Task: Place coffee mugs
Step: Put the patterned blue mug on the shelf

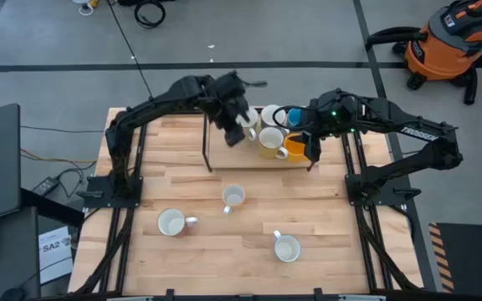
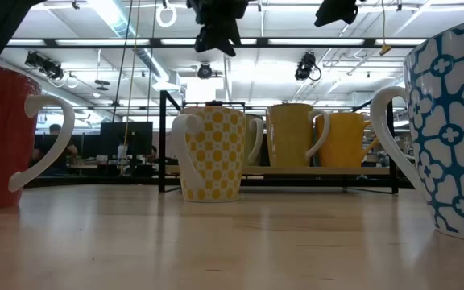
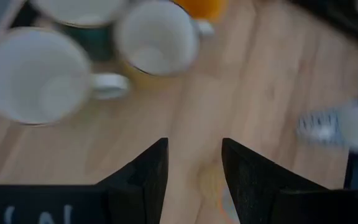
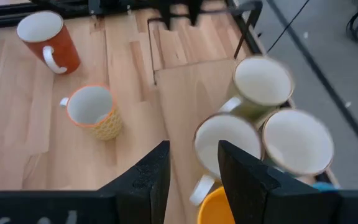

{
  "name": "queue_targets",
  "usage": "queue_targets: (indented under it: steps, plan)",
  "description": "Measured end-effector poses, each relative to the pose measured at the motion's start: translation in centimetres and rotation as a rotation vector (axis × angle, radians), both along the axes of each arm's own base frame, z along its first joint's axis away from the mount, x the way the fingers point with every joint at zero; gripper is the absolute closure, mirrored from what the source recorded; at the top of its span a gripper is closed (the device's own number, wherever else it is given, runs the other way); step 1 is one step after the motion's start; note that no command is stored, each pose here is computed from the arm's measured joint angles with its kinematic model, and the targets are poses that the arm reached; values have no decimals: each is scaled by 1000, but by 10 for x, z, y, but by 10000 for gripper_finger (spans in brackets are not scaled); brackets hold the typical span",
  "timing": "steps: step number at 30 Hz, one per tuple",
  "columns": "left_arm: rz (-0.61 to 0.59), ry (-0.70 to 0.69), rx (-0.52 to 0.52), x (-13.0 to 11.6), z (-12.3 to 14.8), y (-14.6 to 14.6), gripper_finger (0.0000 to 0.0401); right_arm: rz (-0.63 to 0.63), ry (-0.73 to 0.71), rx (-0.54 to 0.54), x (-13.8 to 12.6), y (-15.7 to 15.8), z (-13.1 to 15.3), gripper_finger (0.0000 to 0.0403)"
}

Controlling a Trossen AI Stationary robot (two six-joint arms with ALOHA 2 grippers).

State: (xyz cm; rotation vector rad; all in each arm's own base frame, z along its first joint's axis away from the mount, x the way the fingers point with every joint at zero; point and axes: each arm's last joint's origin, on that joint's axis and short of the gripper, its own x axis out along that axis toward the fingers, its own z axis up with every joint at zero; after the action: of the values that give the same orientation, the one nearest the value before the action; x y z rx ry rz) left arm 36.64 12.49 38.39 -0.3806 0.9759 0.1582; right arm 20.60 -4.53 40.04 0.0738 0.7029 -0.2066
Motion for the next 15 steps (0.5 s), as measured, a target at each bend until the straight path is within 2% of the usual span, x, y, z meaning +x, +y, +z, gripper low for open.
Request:
queue_targets:
  steps: [5, 12, 15]
  plan:
    - [-207, 45, 46, 7, -2, -43, 245, 58, 53, 33, -2, 9, -4, 262]
    - [-339, 58, 90, 12, -1, -99, 245, 259, 51, 37, 1, 34, -4, 262]
    - [-393, 71, 87, 15, -9, -121, 245, 329, 48, 49, 1, 44, -4, 262]
